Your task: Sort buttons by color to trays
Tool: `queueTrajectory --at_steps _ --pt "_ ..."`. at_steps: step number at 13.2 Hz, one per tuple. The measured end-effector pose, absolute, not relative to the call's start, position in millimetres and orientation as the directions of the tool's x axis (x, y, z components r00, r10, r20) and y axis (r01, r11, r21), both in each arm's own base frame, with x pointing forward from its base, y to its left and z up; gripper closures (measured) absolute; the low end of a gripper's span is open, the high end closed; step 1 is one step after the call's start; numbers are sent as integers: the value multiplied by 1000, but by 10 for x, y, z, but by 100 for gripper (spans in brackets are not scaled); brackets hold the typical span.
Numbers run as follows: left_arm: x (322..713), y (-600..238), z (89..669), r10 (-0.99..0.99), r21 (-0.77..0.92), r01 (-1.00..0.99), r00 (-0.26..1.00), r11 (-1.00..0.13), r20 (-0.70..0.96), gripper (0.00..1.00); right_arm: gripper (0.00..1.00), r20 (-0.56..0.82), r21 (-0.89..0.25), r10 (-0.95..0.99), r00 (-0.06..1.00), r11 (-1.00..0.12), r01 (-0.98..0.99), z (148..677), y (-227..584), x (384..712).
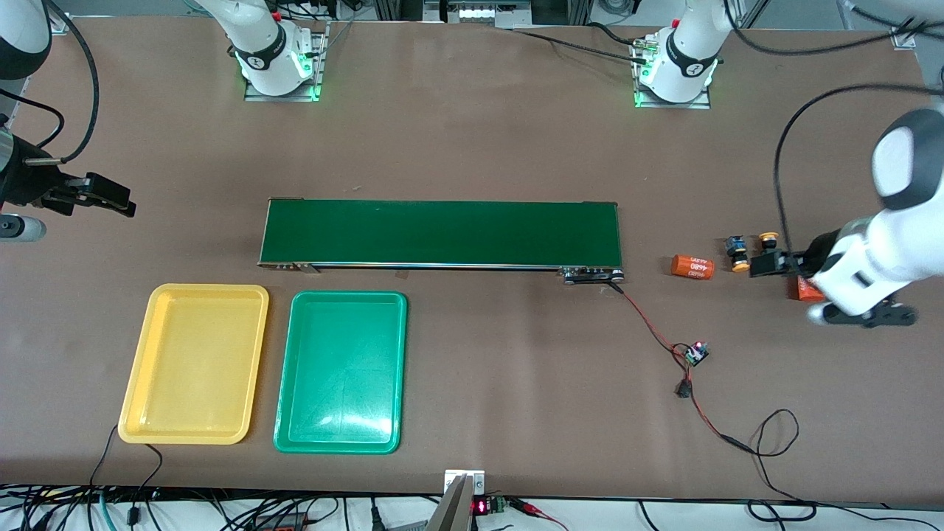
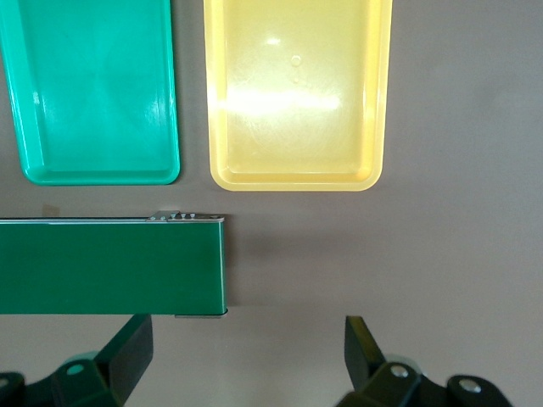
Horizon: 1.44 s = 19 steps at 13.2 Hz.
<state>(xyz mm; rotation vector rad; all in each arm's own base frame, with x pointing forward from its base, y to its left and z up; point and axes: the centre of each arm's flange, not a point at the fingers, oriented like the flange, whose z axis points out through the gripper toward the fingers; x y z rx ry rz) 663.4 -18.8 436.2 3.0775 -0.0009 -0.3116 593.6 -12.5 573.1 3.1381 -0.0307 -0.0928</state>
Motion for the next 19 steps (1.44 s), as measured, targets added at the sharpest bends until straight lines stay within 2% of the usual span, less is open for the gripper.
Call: queueTrajectory --at_steps 4,8,13,16,19 --pt "6647 -617 4051 -104 61 -92 964 -994 -245 0 0 -62 2 -18 998 -1000 -18 5725 -117 5937" --pt "6584 -780 3850 -428 150 -402 864 -904 -264 0 0 -74 0 -12 997 -1000 -12 5684 -98 5939" --pt "6346 -602 3207 -828 319 -764 527 -561 -193 0 0 -99 -4 9 995 -1000 8 5650 26 5918" --pt "6205 -450 2897 -914 349 -846 385 -404 -126 0 0 -105 -5 36 994 -999 35 5618 197 5922" --pt "6093 -124 2572 -966 284 -924 259 -256 -29 0 0 -120 -6 55 991 -998 55 5530 313 5950"
